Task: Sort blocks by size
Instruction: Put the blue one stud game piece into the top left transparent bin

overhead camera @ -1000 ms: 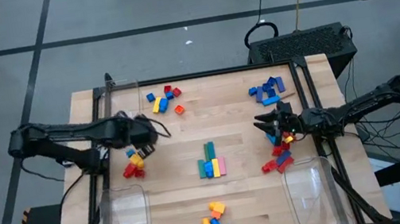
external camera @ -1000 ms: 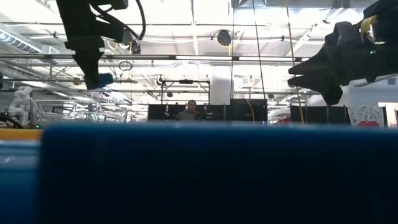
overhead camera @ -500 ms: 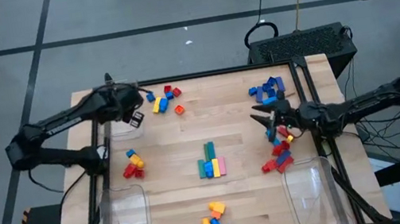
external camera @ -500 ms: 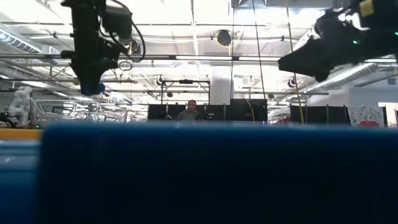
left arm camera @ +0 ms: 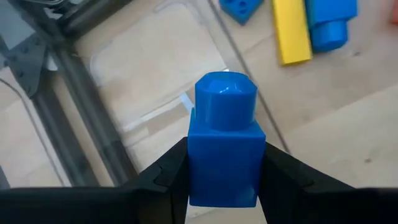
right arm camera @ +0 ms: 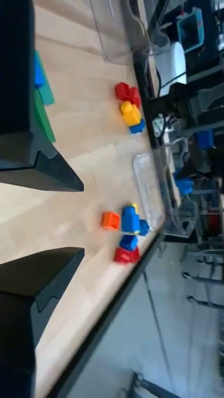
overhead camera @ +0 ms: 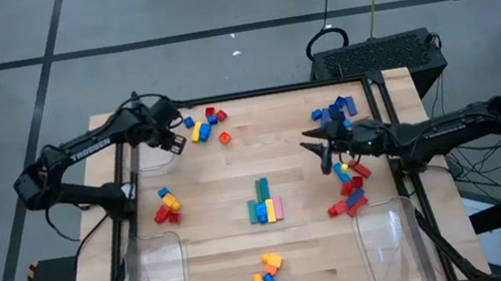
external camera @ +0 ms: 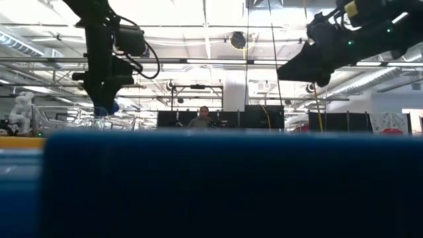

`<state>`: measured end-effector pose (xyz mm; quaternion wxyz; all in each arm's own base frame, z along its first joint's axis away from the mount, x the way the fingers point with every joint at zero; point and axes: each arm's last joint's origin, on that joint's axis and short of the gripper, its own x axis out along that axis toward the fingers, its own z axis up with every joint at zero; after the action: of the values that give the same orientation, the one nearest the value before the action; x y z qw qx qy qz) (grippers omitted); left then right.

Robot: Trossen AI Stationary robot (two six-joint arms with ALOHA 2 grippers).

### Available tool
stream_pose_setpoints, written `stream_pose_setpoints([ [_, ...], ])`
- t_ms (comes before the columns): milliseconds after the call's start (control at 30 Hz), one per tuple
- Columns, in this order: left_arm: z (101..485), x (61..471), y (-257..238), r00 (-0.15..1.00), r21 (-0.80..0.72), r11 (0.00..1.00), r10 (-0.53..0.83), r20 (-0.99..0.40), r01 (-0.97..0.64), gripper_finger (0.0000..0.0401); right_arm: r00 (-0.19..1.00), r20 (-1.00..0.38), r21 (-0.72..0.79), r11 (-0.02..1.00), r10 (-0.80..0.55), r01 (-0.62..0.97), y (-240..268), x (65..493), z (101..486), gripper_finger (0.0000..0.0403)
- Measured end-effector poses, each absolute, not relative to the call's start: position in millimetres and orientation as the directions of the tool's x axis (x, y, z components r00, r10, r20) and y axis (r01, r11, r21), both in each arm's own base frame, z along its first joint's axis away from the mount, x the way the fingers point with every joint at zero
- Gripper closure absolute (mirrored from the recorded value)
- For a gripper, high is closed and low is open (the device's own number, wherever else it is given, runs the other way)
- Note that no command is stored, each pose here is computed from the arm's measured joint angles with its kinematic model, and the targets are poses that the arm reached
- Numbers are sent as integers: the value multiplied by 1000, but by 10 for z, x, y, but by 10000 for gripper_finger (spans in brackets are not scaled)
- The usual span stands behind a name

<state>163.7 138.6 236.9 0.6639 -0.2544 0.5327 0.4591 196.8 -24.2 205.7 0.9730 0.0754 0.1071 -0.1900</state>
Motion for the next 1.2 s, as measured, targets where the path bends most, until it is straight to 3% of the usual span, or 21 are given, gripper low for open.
stream_pose_setpoints([
  [267, 2258, 1496, 1495, -30, 180, 438, 328, -944, -881, 249, 893, -279, 137, 905, -354, 402, -253, 2039, 1955, 261],
  [500, 2195, 1348, 1649, -46, 181, 372, 343, -938, -910, 185, 887, -298, 131, 905, -353, 404, -253, 2057, 1917, 261],
  [633, 2199, 1313, 1697, -45, 185, 373, 354, -934, -909, 169, 886, -295, 104, 910, -357, 401, -254, 2057, 1920, 261],
  [800, 2225, 1386, 1748, 63, 132, 465, 381, -923, -875, 167, 887, -291, 104, 910, -357, 401, -255, 2058, 1924, 261],
  [1200, 2663, 1727, 1829, 342, -6, 560, 497, -797, -828, 166, 888, -290, 103, 910, -358, 401, -255, 2059, 1925, 261],
])
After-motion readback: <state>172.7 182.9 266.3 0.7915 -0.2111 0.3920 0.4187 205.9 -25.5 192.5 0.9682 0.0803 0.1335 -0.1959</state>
